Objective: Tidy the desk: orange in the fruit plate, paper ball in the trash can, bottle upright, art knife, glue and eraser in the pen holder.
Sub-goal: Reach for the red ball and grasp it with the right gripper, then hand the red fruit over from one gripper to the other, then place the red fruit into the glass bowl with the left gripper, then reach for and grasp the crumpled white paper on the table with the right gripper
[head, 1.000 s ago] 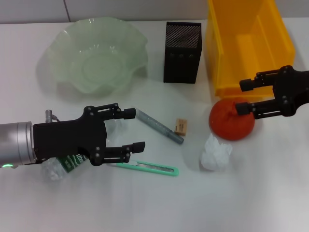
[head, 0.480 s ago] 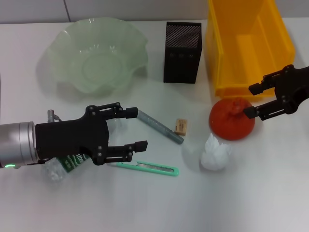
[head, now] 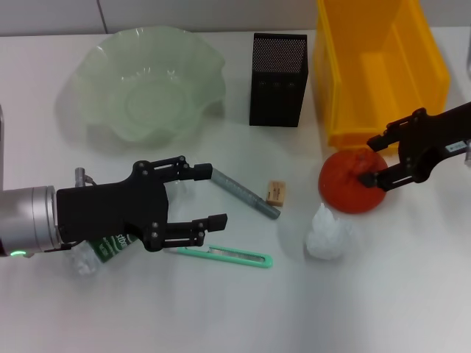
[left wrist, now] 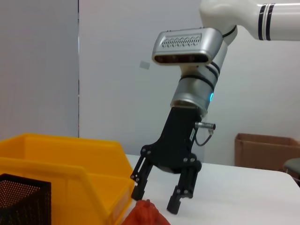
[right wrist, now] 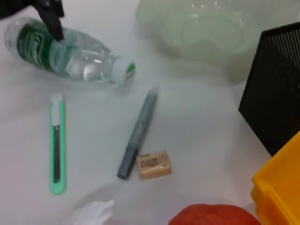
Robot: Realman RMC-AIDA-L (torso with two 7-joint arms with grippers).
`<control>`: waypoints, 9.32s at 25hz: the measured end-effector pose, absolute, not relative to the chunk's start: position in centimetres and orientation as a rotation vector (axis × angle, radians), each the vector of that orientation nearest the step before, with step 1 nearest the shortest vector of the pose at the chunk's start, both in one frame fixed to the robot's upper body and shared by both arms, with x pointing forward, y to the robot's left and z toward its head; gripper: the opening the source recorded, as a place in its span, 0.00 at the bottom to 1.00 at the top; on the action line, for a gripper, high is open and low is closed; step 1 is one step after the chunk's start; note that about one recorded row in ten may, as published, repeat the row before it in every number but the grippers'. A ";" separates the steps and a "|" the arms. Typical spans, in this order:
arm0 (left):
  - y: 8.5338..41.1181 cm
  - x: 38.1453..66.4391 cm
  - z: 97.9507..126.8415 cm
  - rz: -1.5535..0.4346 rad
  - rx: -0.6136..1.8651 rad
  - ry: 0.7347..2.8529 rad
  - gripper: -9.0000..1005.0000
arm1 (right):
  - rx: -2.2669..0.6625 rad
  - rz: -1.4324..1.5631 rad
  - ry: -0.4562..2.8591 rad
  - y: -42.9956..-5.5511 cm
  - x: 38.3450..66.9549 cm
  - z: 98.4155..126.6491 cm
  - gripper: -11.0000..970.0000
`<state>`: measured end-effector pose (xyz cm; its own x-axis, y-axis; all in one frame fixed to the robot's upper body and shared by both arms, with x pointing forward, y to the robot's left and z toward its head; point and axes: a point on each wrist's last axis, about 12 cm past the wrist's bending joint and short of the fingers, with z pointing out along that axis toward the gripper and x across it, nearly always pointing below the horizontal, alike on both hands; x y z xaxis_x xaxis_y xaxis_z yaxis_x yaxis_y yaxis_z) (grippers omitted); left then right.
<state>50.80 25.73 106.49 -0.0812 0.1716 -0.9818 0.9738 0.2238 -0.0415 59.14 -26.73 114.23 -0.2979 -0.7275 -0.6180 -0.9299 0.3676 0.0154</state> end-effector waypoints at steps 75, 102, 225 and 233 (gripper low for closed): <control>23.5 52.1 106.9 -1.049 1.035 1.446 0.63 | -1.178 1.022 1.458 -23.3 54.8 110.2 0.10; 23.0 53.3 107.0 -1.002 1.058 1.473 0.44 | -1.163 1.008 1.470 -22.7 55.1 109.7 0.13; 30.1 48.8 106.2 -0.988 1.008 1.573 0.82 | -0.809 0.926 1.588 -27.0 51.2 105.2 0.73; 29.9 48.7 106.1 -0.982 1.024 1.570 0.82 | -0.991 1.032 1.675 -28.4 52.6 109.9 0.72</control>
<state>48.73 29.93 106.09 -0.1634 0.1486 -0.9753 0.9420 0.3173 -0.1095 52.58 -28.39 109.85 -0.2688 -0.1665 -0.9487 -0.9222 0.3287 0.2037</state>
